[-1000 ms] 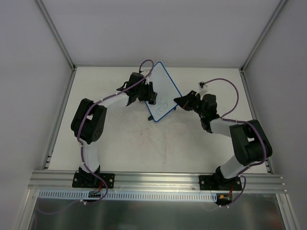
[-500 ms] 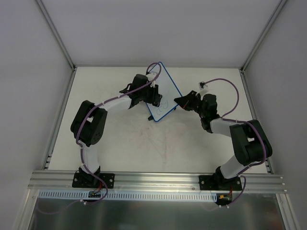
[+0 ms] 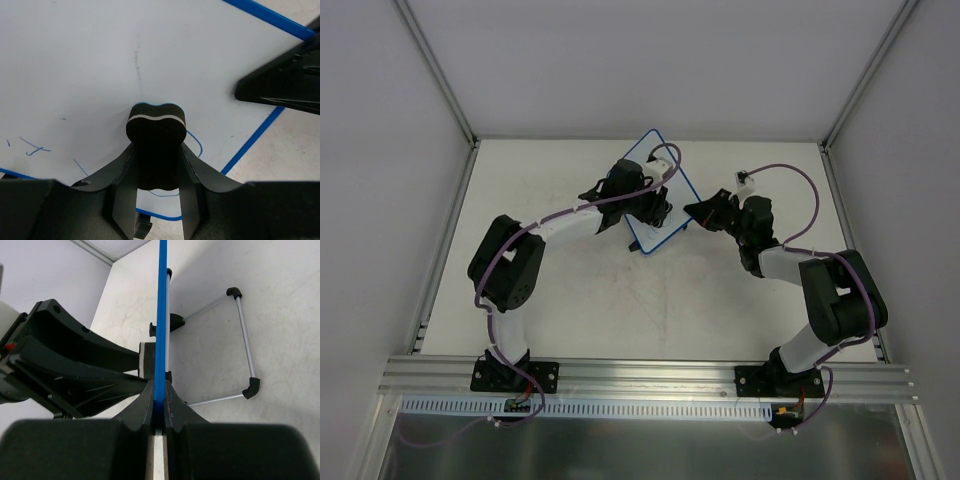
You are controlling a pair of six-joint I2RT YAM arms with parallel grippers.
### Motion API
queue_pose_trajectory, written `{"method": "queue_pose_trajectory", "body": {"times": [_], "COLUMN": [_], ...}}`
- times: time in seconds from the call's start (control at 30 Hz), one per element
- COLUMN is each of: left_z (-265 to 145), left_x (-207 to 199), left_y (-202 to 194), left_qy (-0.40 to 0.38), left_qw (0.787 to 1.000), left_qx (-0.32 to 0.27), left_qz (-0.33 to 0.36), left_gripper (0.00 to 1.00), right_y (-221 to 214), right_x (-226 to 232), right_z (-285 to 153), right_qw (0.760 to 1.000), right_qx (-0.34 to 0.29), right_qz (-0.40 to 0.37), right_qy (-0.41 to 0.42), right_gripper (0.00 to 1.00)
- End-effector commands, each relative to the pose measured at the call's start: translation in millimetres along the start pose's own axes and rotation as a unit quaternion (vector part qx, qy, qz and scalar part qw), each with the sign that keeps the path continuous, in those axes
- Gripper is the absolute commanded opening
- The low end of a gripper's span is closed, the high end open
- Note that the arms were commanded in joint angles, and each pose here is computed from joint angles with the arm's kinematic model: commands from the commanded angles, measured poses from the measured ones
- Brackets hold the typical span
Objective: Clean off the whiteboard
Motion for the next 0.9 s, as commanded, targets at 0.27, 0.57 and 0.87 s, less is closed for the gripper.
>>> {"method": "queue_pose_trajectory", "body": {"times": [0.27,0.57,0.87], "left_z": [15,16,18], "left_x": [-107,-101,-72], "left_y": [-68,-97,-140], "left_qy": [-0.179,-0.157,-0.06], "left_qw": [0.973,0.975,0.984], "left_qx": [0.102,0.14,0.165], "left_qz": [0.108,0.072,-0.02], "left_gripper": [0.02,0.0,0.0], "right_y": [-1,1,3], "right_x": [33,32,31], "right_z": [4,4,4], "right_qw": [0.995,0.995,0.995], "right_qx": [0.005,0.004,0.001], "right_qz": [-0.057,-0.058,-0.059], "right_qy": [0.083,0.083,0.081], "right_gripper": [0.0,0.0,0.0]}}
Point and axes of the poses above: each gripper's point midway between its finger pads, its own z axis out along the fingers, its own x axis along the line the jaws close on, y = z × x, the point moved 3 cm from there along -z, back along the fingers, and after that the axes turned 8 degrees about -z, right-handed, at the moved point
